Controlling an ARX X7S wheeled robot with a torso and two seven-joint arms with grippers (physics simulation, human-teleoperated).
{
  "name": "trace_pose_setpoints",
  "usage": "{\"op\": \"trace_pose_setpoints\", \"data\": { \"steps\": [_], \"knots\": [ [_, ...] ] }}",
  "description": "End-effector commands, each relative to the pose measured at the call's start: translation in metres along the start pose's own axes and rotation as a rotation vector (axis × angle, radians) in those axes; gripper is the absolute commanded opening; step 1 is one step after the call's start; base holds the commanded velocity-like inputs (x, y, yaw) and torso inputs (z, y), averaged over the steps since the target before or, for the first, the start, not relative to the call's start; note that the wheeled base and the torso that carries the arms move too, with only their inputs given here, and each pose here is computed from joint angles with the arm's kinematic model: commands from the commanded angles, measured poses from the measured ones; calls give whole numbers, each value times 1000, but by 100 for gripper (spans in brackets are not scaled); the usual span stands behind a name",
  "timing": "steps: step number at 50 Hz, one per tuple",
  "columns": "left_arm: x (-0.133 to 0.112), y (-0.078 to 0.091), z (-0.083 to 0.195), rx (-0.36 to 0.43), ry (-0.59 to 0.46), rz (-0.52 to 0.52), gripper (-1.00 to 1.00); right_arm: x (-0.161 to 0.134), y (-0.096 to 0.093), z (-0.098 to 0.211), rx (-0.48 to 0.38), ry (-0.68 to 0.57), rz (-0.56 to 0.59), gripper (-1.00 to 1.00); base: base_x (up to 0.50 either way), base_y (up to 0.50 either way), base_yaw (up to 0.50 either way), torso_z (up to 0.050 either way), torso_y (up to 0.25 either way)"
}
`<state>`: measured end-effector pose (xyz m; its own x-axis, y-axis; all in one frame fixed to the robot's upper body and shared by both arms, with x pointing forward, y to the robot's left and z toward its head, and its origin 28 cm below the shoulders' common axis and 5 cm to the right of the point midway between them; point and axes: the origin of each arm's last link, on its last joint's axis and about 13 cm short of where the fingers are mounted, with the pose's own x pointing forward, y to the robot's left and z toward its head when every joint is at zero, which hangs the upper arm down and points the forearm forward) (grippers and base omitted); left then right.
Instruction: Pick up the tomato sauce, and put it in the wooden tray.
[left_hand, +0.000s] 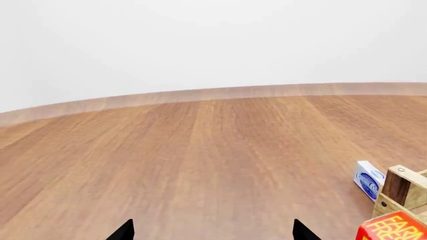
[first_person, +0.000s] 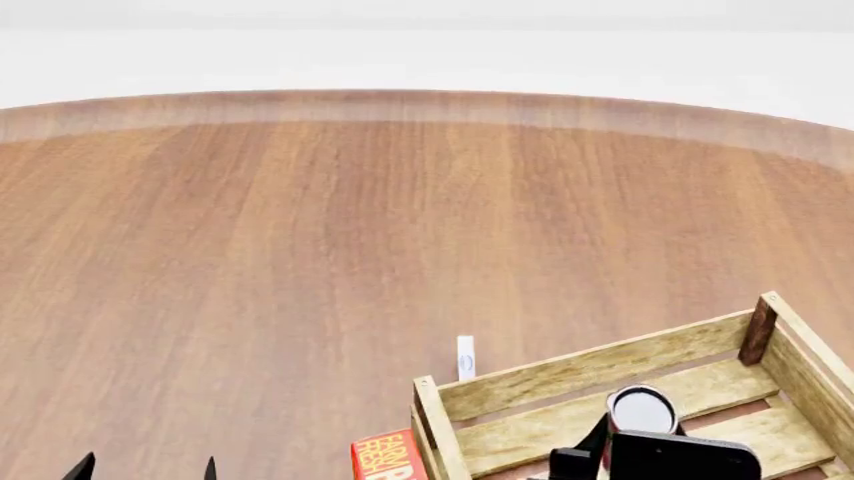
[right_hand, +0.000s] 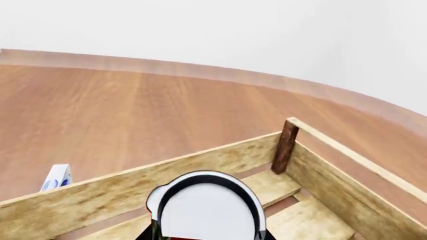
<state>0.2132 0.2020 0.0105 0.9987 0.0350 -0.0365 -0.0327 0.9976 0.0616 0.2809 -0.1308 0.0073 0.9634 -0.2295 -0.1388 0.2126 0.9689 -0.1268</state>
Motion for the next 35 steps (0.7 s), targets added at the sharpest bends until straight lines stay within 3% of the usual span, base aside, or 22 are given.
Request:
{"op": "trace_pose_setpoints", "data": {
  "steps": [1, 35],
  "knots": [
    [-1, 0, 1, -21, -14, -4, 100, 4, 2, -1, -31, 25, 20, -100, 0, 0, 0, 0, 0],
    [0, 0, 1, -19, -17, -6, 100, 7, 3, -5, -37, 74, 53, -100, 0, 0, 0, 0, 0]
  ]
}}
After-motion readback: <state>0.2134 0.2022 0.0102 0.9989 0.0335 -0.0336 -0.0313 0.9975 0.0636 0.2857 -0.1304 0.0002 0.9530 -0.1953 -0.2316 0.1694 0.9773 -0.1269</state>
